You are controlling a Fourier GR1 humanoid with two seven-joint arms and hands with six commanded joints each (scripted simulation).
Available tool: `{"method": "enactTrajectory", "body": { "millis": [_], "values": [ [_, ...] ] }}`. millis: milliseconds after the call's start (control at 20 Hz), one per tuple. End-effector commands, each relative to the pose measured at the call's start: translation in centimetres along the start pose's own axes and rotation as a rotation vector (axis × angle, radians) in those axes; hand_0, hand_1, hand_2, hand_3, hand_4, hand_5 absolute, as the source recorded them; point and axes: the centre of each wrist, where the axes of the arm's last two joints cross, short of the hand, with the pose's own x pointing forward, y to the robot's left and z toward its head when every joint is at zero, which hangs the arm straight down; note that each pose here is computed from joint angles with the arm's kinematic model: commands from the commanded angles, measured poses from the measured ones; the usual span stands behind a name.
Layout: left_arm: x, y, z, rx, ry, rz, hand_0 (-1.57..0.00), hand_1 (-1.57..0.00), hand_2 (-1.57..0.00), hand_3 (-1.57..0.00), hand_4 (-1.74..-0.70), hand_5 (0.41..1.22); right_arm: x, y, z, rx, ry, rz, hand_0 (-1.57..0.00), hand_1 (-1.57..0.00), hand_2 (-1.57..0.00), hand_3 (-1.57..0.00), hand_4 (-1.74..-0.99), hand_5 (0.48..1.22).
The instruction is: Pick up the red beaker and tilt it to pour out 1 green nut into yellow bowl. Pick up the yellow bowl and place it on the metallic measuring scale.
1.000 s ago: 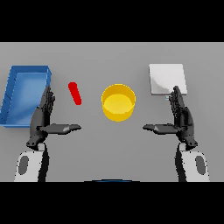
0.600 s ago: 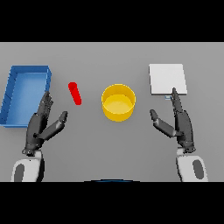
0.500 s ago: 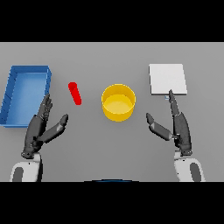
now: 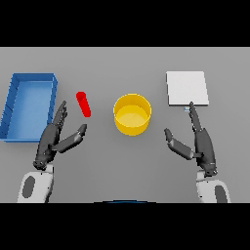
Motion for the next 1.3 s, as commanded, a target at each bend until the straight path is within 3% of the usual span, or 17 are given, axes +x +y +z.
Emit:
{"method": "enactTrajectory", "body": {
  "millis": [0,250,600,1250],
  "values": [
    [-0.3,-0.2,-0.6,-0.003,0.002,-0.014,0.00,0.00,0.00,0.00,-1.22,0.622,0.0,-0.2,0.0,-0.004,-0.003,0.000,0.00,0.00,0.00,0.00,-1.246,0.627],
    [-1.1,-0.9,-3.8,-0.005,0.013,-0.041,0.00,0.00,0.00,0.00,-1.25,0.650,0.3,-0.2,-0.3,0.000,-0.011,-0.027,0.00,0.00,0.00,0.00,-1.280,0.634],
    [-1.2,-1.1,-7.4,-0.017,0.013,-0.041,0.00,0.00,0.00,0.00,-1.29,0.685,0.1,0.0,-0.3,0.000,-0.004,-0.020,0.00,0.00,0.00,0.00,-1.269,0.638],
    [-1.4,-2.2,-11.0,-0.040,0.020,-0.031,0.00,0.00,0.00,0.00,-1.33,0.695,0.3,-0.5,-0.1,-0.006,-0.007,-0.017,0.00,0.00,0.00,0.00,-1.264,0.640]
  ]
}}
